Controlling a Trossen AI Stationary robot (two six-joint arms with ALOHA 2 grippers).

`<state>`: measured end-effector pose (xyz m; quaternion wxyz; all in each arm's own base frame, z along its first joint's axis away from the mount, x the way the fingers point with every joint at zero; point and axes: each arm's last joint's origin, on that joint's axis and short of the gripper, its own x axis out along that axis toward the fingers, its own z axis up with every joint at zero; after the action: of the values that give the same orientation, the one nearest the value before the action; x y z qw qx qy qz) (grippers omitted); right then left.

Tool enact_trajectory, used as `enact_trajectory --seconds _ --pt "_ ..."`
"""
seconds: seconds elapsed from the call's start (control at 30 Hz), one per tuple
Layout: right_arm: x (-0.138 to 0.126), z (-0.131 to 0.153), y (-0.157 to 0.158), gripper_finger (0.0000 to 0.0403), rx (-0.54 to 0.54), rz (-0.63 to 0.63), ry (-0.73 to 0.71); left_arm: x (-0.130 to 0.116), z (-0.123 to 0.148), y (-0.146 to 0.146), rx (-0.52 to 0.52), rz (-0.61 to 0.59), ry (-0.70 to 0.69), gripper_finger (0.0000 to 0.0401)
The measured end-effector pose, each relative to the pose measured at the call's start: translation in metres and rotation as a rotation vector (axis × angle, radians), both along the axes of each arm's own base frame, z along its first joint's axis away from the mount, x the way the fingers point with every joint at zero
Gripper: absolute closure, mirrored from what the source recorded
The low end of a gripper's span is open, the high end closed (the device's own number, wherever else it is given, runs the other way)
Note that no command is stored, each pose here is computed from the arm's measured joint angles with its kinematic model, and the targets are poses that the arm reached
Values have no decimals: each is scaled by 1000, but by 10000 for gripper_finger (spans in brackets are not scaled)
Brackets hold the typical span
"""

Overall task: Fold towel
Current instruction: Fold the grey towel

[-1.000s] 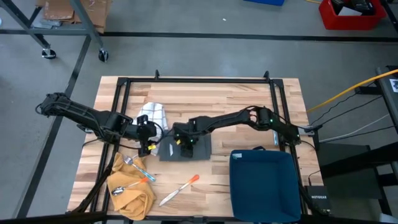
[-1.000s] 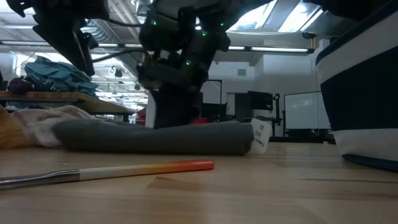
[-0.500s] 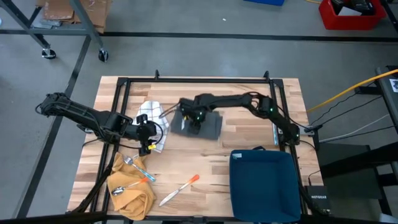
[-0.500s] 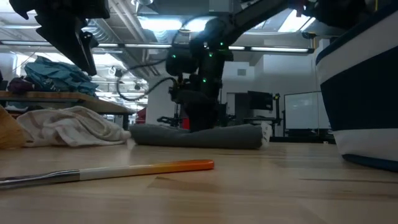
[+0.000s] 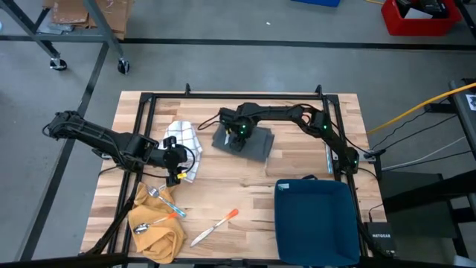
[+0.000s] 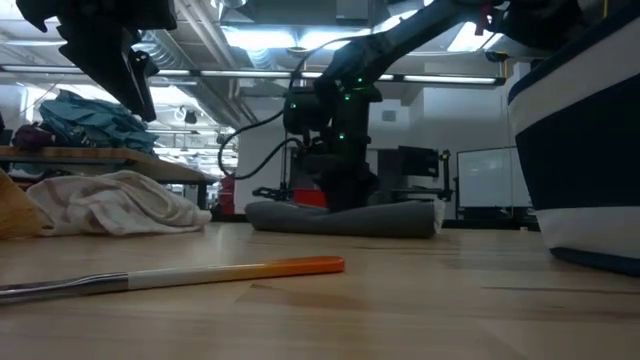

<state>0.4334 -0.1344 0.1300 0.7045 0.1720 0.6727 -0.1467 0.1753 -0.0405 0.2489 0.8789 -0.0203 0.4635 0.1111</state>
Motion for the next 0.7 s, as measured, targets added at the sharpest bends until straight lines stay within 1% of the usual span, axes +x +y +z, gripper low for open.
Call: enact_trajectory --seconds 0.17,0.37,0.5,0.6,0.7 --pt "-10 5 3 178 35 8 102 0 0 0 0 0 0 237" --pt "-28 10 9 178 76 91 286 0 0 0 -2 4 -1 237" --pt "-36 11 9 178 50 132 380 0 0 0 -3 6 -1 237" --pt "-41 9 7 178 43 147 415 0 0 0 -3 7 -1 237" --pt "-46 5 6 178 59 140 439 0 0 0 -3 7 -1 237"
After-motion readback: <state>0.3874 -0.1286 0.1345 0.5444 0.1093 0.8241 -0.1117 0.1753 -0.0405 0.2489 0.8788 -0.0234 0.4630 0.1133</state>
